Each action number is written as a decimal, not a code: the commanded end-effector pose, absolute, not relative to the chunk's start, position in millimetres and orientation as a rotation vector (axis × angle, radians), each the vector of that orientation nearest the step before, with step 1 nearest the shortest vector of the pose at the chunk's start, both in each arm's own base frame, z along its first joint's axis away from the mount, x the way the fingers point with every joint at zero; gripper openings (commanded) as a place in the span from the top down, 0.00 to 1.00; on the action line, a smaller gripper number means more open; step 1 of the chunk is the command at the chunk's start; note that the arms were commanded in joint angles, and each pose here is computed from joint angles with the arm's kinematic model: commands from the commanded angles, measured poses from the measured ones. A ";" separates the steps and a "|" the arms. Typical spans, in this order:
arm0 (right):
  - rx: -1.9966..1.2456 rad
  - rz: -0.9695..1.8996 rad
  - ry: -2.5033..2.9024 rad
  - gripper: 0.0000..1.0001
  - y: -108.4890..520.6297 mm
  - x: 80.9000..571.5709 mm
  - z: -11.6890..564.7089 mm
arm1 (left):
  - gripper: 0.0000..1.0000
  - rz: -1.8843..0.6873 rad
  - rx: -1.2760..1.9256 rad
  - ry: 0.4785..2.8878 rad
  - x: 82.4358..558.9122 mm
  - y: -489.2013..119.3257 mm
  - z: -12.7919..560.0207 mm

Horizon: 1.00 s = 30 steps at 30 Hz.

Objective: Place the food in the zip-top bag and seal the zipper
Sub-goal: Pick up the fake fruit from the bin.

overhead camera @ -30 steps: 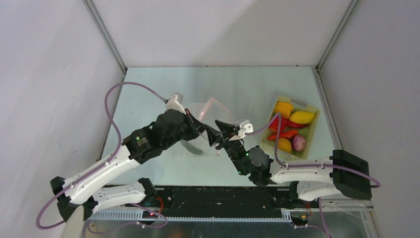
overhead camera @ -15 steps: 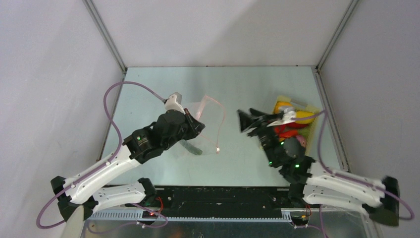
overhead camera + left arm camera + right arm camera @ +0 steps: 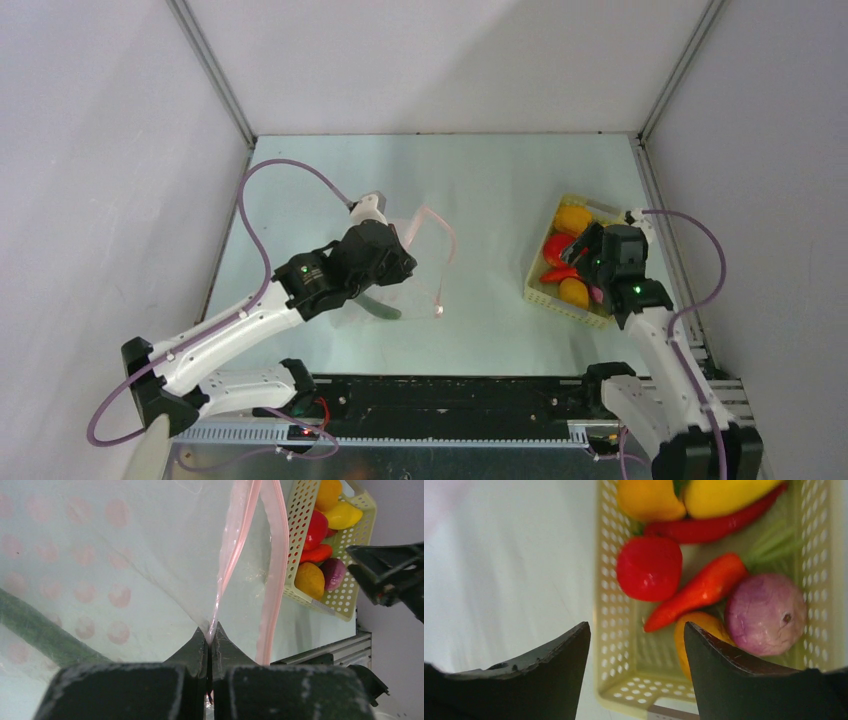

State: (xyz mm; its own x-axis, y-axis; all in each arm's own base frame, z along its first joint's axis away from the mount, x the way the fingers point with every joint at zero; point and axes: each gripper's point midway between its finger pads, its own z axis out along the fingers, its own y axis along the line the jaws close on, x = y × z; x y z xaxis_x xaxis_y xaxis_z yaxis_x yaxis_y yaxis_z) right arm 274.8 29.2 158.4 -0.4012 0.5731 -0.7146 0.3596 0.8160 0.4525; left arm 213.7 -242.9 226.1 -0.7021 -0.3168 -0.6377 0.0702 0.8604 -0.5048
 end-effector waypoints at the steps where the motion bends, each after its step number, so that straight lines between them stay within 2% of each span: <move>1: 0.728 0.431 2.192 0.25 49.0 275.8 134.5 | 1.00 -0.652 -0.179 2.215 221.1 -240.7 245.3; 14: 0.941 0.303 2.030 0.15 17.0 318.3 109.9 | 1.00 -0.630 -0.184 2.232 223.3 -239.3 238.7; 30: 1.067 0.319 1.986 0.18 15.4 341.7 80.1 | 1.00 -0.626 -0.187 2.245 225.2 -239.9 236.0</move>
State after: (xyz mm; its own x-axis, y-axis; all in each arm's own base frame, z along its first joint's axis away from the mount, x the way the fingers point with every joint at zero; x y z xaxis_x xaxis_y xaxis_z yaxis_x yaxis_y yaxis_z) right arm 330.6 18.5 82.1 -0.3390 0.7522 -0.5650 0.5531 0.6452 0.5271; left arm 218.2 -237.6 217.2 -0.7096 -0.3064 -0.6345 0.0467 0.8781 -0.4762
